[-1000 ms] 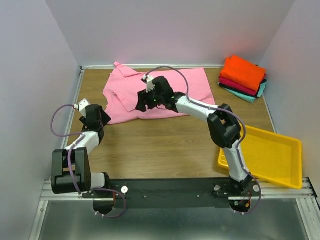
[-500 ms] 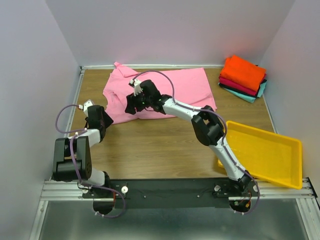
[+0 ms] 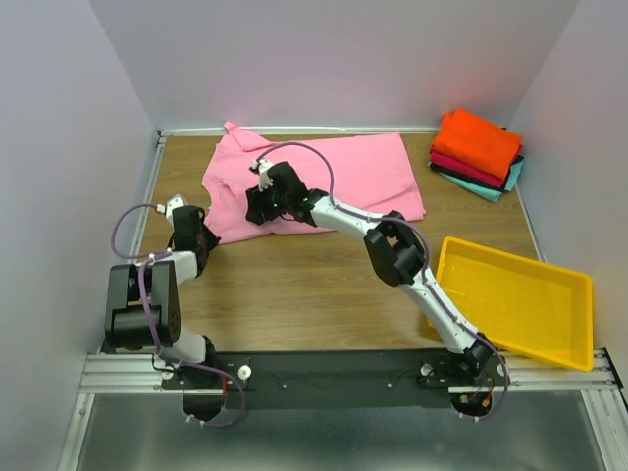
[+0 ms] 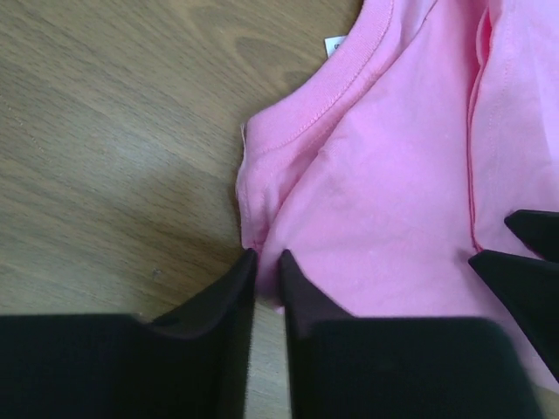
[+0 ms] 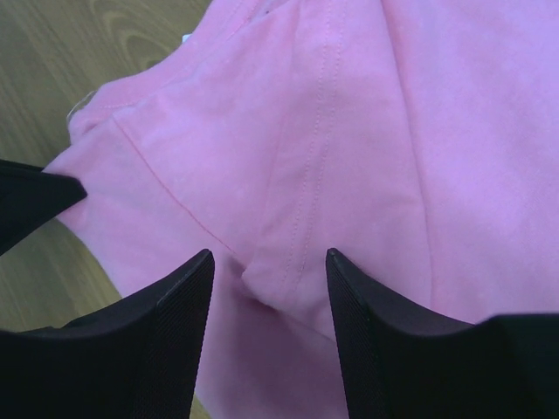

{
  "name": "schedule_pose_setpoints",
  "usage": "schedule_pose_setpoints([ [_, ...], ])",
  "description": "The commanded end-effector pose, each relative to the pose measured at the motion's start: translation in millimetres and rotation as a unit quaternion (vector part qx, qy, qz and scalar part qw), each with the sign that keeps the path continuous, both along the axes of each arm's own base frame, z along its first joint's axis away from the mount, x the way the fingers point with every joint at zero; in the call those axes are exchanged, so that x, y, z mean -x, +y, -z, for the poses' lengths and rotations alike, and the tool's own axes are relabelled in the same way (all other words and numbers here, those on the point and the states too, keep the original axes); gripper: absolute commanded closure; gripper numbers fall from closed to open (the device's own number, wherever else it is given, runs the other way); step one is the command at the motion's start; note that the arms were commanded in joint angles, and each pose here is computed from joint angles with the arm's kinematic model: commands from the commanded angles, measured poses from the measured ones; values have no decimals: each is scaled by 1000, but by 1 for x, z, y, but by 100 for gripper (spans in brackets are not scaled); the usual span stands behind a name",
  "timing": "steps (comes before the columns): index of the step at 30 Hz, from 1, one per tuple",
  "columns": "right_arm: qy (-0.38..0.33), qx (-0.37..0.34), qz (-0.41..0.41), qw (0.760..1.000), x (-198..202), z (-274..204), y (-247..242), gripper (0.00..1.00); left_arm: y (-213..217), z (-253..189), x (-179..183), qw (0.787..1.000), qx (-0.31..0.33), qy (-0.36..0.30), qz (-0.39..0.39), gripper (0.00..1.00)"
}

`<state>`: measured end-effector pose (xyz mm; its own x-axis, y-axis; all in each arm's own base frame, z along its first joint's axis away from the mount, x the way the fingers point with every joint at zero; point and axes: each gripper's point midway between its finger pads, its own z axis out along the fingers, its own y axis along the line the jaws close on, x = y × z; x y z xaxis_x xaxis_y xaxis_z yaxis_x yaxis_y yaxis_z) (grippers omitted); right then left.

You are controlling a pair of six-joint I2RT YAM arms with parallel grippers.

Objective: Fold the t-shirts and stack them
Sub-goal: Fold the tshirt

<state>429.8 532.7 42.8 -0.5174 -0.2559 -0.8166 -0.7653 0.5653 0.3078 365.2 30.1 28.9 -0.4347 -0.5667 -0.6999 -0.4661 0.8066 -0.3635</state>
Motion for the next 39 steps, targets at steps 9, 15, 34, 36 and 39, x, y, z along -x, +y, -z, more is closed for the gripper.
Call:
schedule_pose_setpoints([
  [9,-11,75,45,996,3,31,-11,68,-1,-8,-8,1000,3,-17,12,100],
  [15,-15,82,53,995,2,30,-15,90,3,-16,-4,1000,-6,-22,5,100],
  [34,-53,36,199,978,-61,-44,-51,98,20,-30,18,999,-19,-35,-24,100],
  [36,-49,22,204,978,-68,-50,-56,98,20,-29,19,999,-18,-35,-23,100],
  [39,-48,2,208,977,-77,-61,-58,98,20,-29,19,999,-18,-34,-24,100],
])
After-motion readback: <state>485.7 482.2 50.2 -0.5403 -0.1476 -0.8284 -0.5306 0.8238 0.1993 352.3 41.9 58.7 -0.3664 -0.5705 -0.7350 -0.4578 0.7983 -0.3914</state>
